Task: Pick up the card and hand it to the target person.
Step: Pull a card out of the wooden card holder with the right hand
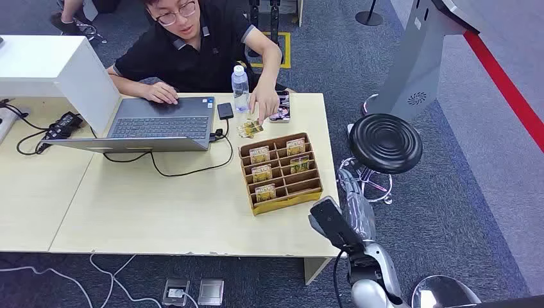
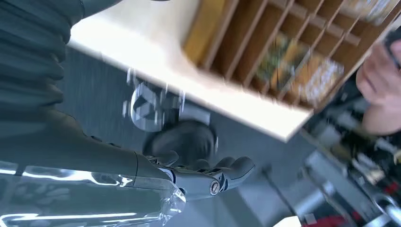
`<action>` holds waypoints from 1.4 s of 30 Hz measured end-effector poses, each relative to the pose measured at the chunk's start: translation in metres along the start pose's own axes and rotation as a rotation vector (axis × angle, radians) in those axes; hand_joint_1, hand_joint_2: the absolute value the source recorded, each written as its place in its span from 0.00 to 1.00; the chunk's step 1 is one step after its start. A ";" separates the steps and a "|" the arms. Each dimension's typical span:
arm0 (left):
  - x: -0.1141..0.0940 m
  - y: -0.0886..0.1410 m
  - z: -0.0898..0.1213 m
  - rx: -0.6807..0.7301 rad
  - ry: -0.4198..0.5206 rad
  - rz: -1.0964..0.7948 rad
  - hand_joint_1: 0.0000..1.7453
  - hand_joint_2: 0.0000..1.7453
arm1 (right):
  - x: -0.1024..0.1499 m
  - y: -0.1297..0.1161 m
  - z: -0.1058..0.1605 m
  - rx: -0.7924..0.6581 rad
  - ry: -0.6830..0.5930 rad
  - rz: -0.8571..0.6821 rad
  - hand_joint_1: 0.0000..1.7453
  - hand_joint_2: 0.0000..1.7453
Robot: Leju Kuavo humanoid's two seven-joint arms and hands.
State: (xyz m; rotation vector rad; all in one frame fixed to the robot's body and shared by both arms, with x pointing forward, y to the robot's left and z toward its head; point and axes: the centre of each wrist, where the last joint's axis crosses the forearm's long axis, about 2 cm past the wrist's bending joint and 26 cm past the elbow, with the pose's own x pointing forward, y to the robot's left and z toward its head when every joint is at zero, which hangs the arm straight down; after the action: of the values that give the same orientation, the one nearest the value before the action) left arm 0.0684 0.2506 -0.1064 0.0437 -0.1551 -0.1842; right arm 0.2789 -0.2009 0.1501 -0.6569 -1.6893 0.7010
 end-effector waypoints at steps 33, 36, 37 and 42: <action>0.016 -0.004 0.001 0.015 0.018 -0.032 0.00 1.00 | 0.068 0.046 -0.126 0.196 0.087 0.468 0.51 1.00; 0.015 -0.004 0.001 0.017 0.016 -0.025 0.00 1.00 | 0.065 0.047 -0.126 0.207 0.089 0.473 0.45 1.00; 0.015 -0.004 0.001 0.017 0.016 -0.025 0.00 1.00 | 0.065 0.048 -0.126 0.211 0.088 0.471 0.43 1.00; 0.014 -0.004 0.001 0.022 0.018 -0.023 0.00 1.00 | 0.065 0.051 -0.125 0.228 0.086 0.462 0.49 1.00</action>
State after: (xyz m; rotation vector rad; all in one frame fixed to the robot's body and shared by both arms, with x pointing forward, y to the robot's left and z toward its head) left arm 0.0814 0.2438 -0.1035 0.0686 -0.1383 -0.2046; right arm 0.3908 -0.1048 0.1775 -0.9106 -1.3608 1.1553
